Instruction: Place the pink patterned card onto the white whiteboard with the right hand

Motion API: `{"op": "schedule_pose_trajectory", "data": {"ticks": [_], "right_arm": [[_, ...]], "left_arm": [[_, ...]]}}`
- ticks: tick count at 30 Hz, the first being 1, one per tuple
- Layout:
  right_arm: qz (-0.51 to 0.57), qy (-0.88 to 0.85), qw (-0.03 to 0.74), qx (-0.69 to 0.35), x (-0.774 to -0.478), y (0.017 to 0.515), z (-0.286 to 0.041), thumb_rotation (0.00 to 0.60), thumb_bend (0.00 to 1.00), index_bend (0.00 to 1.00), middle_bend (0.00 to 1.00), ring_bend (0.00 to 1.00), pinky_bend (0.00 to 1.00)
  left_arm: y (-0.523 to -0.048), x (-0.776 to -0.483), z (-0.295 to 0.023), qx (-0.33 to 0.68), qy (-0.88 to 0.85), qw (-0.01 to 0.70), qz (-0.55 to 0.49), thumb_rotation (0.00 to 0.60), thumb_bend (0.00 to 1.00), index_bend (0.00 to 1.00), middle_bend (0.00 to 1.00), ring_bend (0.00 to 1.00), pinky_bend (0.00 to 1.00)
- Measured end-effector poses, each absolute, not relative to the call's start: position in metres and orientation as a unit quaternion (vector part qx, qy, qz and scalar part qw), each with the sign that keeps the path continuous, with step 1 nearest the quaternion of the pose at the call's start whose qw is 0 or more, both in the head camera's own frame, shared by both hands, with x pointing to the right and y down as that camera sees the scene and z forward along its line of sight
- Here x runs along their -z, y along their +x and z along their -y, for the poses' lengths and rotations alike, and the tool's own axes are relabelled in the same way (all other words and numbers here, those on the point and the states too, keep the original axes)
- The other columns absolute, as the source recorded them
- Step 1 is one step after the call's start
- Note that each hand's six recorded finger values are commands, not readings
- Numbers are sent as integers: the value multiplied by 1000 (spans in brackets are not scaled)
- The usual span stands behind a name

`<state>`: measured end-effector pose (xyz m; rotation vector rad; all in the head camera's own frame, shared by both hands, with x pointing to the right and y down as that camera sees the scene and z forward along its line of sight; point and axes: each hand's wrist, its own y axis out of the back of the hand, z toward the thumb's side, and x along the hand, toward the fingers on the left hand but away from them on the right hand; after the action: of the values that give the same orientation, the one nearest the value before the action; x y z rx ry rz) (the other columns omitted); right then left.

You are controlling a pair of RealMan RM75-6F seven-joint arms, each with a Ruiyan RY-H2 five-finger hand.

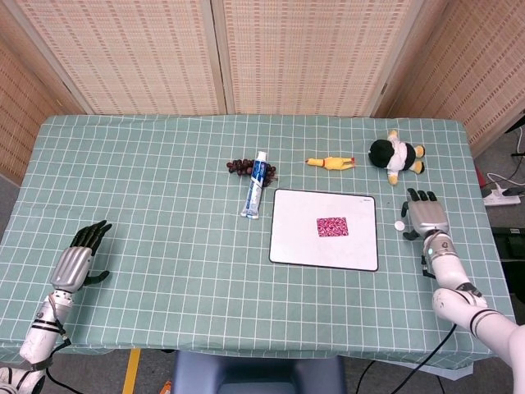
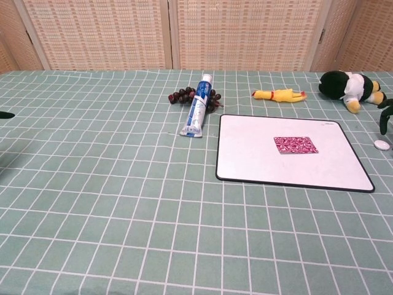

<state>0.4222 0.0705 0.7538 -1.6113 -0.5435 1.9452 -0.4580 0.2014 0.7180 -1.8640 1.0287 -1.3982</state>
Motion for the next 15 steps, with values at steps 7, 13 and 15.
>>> {"op": "schedule_pose_trajectory", "data": {"ticks": [7, 13, 15], "right_arm": [[199, -598, 275, -726, -757, 422, -69, 600, 260, 431, 0, 0, 0], [198, -599, 272, -726, -761, 420, -69, 600, 264, 437, 0, 0, 0], [196, -600, 272, -726, -762, 420, -69, 600, 264, 438, 0, 0, 0]], "left_arm": [[-458, -718, -201, 525, -699, 295, -386, 600, 156, 0, 0, 0, 0], [-458, -718, -201, 526, -699, 295, -386, 600, 157, 0, 0, 0, 0], [-458, -718, -201, 526, -699, 295, -385, 600, 156, 0, 0, 0, 0]]}}
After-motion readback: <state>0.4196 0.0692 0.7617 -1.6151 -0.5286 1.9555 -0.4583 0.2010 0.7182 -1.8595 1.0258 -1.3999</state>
